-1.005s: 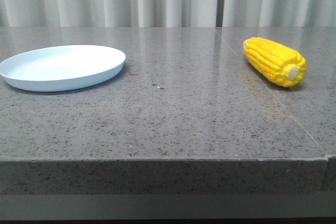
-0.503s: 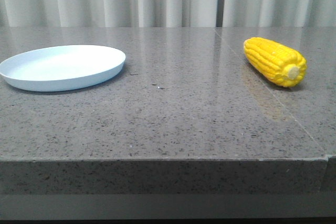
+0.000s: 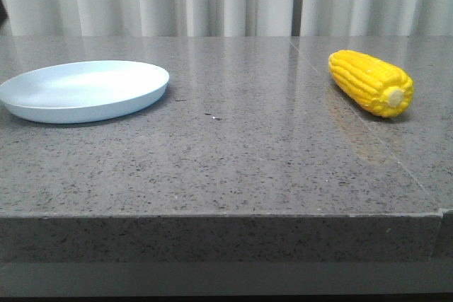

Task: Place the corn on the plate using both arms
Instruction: 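Lower the left gripper to the plate rim and grasp it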

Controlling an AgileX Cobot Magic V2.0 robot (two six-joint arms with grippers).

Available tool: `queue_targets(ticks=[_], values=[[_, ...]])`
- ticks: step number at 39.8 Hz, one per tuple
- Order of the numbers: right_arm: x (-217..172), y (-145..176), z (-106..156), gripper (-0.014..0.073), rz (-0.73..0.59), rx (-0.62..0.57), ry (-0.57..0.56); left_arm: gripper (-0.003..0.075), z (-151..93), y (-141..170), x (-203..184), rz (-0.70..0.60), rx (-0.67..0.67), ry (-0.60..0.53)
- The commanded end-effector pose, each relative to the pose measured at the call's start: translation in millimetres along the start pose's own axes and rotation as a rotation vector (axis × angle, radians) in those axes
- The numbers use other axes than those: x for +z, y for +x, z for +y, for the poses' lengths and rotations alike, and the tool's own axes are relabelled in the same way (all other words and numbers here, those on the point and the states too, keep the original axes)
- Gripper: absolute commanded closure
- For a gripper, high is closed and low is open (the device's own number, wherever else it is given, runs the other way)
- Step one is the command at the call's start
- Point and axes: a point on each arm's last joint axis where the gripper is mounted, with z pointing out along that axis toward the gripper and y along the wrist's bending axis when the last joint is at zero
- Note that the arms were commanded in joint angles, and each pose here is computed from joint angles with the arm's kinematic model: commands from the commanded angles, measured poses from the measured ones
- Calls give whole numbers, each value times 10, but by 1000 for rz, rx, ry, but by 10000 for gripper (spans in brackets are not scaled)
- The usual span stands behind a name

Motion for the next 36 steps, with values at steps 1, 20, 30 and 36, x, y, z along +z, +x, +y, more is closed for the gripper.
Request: queue_targets(ticks=[1, 20, 30, 36], values=[[-13, -195, 15, -45, -114, -18, 3, 71, -47, -241, 19, 42, 1, 37], [-13, -195, 15, -45, -114, -18, 3, 214, 24, -516, 695, 196, -14, 48], [-13, -195, 15, -45, -114, -18, 3, 462, 25, -517, 706, 197, -14, 48], [-13, -195, 15, -45, -114, -18, 3, 667, 26, -525, 708, 188, -14, 47]])
